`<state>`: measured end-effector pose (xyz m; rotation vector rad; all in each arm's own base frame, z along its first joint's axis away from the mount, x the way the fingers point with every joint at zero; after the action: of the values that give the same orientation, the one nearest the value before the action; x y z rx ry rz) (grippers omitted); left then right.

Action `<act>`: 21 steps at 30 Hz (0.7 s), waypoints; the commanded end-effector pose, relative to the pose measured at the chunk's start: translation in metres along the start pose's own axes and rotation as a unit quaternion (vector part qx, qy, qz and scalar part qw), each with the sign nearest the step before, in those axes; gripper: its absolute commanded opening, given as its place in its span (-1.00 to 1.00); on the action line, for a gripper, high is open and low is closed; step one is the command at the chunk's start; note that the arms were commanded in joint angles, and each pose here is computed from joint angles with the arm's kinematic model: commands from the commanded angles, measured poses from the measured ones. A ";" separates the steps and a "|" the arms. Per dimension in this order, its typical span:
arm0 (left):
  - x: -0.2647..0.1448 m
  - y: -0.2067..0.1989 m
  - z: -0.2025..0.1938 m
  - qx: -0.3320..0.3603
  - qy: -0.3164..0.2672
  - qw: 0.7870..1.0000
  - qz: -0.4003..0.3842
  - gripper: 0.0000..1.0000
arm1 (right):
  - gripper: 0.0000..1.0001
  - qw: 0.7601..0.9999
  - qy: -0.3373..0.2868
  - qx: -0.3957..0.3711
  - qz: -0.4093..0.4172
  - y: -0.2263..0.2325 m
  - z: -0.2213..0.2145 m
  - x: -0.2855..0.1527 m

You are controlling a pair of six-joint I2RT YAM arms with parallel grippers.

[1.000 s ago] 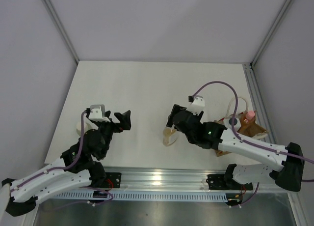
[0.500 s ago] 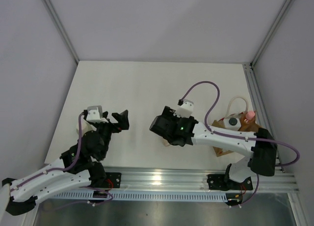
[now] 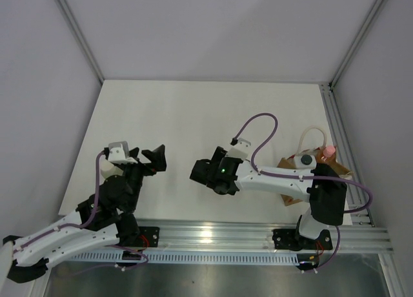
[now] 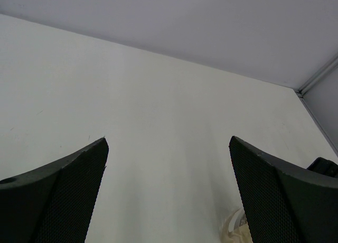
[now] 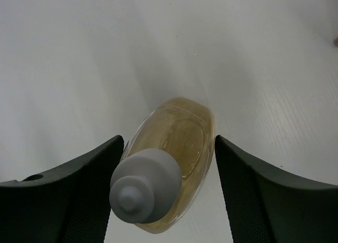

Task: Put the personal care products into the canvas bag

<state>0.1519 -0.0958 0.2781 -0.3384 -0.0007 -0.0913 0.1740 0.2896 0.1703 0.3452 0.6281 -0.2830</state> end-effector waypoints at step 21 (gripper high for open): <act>-0.003 0.003 0.004 -0.014 -0.015 1.000 0.005 0.99 | -0.93 0.995 0.012 -0.076 0.057 0.009 -0.007 0.019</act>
<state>0.1497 -0.0936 0.2763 -0.3486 -0.0067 -0.0880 0.1889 0.2911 0.1537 0.2454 0.6376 -0.1946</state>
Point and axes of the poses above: each gripper's point midway between its finger pads, its own x axis out along the fingers, its own y axis along the line the jaws close on, z = x × y, the point moved 6 cm from there along -x, back along the fingers
